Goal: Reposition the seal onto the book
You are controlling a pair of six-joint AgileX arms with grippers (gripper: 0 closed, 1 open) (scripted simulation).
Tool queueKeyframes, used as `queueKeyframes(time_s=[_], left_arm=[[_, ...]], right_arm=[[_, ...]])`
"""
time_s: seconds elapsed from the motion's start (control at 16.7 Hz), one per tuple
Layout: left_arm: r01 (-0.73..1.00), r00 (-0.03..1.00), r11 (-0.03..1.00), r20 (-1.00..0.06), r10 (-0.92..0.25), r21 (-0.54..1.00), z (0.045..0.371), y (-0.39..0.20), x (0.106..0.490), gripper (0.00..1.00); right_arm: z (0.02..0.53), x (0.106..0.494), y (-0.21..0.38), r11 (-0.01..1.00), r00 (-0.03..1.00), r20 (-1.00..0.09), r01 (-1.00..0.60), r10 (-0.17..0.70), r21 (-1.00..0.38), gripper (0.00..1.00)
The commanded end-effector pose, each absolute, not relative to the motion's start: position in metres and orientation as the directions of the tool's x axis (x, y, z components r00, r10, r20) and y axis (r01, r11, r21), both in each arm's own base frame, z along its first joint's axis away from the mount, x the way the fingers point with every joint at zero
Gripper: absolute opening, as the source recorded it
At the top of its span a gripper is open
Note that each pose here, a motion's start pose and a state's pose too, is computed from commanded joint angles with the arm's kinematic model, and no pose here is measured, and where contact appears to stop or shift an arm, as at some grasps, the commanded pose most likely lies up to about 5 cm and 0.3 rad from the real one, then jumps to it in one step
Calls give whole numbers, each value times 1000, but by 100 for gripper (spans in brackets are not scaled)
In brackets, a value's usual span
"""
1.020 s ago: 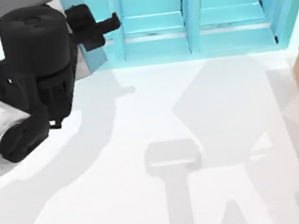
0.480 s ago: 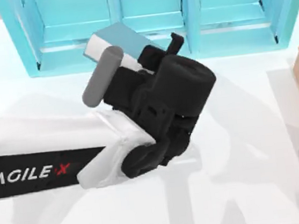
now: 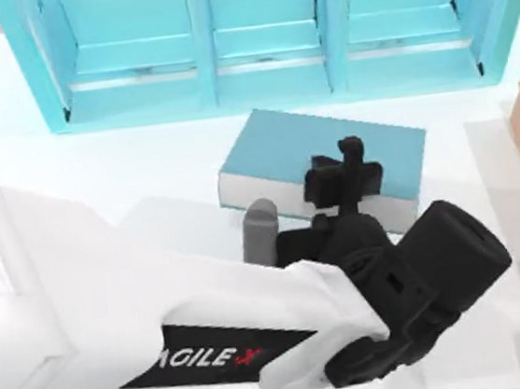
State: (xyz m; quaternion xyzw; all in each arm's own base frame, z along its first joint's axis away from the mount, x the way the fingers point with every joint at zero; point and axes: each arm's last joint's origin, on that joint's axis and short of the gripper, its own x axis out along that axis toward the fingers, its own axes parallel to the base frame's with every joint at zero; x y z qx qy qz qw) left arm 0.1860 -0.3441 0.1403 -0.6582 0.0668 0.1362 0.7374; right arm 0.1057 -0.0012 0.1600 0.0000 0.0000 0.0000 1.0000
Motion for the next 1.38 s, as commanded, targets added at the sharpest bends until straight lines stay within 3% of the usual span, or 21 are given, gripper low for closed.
queueKeyframes(time_s=[0.3, 0.96, 1.38], left_arm=[[-257, 960, 9, -254, 119, -966, 133, -354, 172, 0], [-257, 960, 9, -254, 119, -966, 134, -354, 167, 0], [-263, 958, 18, -259, 123, -964, 105, -353, 169, 0]], right_arm=[[160, 106, -1, 1000, 1000, 0, 0, 0, 0, 100], [160, 106, -1, 1000, 1000, 0, 0, 0, 0, 100], [160, 106, -1, 1000, 1000, 0, 0, 0, 0, 100]])
